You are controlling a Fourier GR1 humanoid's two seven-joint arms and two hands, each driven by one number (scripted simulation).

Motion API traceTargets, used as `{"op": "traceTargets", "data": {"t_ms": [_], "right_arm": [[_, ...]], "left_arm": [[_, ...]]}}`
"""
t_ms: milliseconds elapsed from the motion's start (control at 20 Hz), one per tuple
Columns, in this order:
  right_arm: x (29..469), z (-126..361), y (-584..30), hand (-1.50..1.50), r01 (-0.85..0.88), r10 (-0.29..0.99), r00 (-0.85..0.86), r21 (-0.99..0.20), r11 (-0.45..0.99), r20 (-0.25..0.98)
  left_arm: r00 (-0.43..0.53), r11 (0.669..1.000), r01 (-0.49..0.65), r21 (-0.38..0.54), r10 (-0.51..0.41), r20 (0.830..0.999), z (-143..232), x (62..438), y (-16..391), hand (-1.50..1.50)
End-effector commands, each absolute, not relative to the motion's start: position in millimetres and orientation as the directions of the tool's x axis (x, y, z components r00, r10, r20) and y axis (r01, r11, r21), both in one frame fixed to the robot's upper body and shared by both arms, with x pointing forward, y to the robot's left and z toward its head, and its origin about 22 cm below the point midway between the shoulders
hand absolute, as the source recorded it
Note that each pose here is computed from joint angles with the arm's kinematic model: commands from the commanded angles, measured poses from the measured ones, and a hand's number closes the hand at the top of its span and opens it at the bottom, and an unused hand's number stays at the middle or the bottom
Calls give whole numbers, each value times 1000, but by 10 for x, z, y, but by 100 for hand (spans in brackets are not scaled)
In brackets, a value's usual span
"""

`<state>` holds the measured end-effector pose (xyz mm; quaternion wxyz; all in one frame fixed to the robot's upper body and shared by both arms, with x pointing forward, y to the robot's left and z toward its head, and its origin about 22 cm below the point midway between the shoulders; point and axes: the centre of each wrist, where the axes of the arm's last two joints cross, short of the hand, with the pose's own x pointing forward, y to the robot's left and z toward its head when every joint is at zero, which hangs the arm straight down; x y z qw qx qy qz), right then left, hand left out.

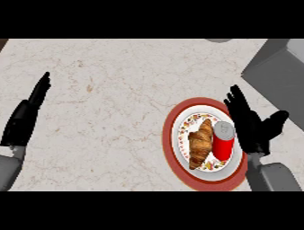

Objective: Pick the can from the plate and place it in the cardboard box

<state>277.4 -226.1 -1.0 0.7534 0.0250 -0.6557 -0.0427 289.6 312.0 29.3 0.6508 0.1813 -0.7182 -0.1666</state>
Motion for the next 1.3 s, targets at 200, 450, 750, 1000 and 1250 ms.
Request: {"op": "traceTargets", "data": {"t_ms": [200,450,750,1000,1250], "right_arm": [[2389,373,-3101,-150,405,500,-208,-392,826,840],[1963,323,-3647,-150,773,702,-75,-403,489,708],[1175,116,-3333,-150,683,897,-101,-626,377,430],[460,-60,-3116,-150,615,914,116,-751,241,389],[64,46,-2651,-150,550,889,197,-797,249,414]], "left_arm": [[74,862,-84,500,-495,866,23,2698,3324,0],[182,879,-87,468,-448,875,-225,2482,3353,0],[135,885,-34,465,-457,879,-254,2416,3196,0],[108,885,-29,464,-459,882,-208,2431,3146,0],[80,878,-7,478,-476,876,-52,2577,3149,0]]}}
